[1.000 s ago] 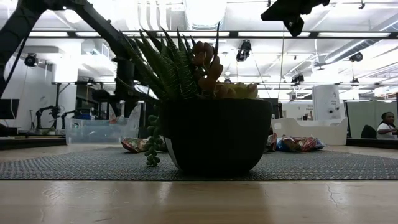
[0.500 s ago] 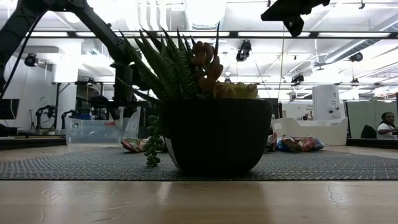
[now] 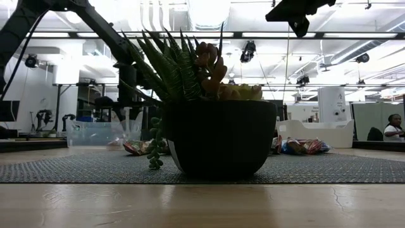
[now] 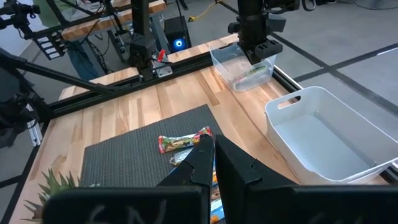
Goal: Pick and place Granola Bars by type
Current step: Put the red granola bar into the transparent bin
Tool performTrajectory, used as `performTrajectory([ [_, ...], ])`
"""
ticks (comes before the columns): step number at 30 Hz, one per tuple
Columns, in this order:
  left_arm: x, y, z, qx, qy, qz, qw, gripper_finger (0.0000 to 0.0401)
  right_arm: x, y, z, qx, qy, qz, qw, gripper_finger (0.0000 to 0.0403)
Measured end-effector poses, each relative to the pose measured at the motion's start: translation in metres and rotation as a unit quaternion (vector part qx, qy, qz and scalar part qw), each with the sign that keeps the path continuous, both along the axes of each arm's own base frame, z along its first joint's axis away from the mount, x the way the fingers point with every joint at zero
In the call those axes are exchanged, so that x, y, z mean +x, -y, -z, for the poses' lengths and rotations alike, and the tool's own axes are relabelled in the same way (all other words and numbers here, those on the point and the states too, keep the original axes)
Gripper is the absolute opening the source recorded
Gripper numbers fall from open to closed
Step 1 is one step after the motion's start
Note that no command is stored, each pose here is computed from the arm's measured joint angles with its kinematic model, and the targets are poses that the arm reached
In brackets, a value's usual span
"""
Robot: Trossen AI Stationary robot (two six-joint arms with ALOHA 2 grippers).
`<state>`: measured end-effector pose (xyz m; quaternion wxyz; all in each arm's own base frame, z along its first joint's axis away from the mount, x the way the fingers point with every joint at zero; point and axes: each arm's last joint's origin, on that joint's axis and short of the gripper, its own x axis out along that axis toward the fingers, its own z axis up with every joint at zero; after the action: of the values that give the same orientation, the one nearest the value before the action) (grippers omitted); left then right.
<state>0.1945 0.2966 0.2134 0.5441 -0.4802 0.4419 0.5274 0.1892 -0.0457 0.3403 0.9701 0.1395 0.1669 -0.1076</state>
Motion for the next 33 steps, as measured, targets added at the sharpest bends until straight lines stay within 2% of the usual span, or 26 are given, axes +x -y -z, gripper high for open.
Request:
performTrajectory([
  [10, 0.0, 0.001, -0.002, -0.007, 0.01, 0.007, 1.0, 0.0067, 0.0, 0.0, 0.0, -0.002, 0.0, 0.005, 1.0, 0.0008],
  [16, -0.006, 0.014, -0.019, -0.017, 0.005, 0.01, 1.0, 0.0067, 0.0, 0.001, 0.0, -0.003, -0.001, 0.01, 1.0, 0.0008],
  [20, -0.01, 0.028, -0.042, 0.0, 0.016, 0.017, 1.0, 0.0067, 0.0, 0.001, 0.0, -0.003, -0.001, 0.01, 1.0, 0.0008],
  [27, -0.008, 0.067, -0.093, 0.07, 0.073, 0.044, 0.994, 0.0067, 0.0, 0.001, 0.0, -0.003, 0.0, 0.009, 1.0, 0.0008],
  [33, 0.003, 0.12, -0.13, 0.115, 0.138, 0.117, 0.977, 0.0066, 0.0, 0.001, 0.0, -0.003, 0.0, 0.009, 1.0, 0.0008],
])
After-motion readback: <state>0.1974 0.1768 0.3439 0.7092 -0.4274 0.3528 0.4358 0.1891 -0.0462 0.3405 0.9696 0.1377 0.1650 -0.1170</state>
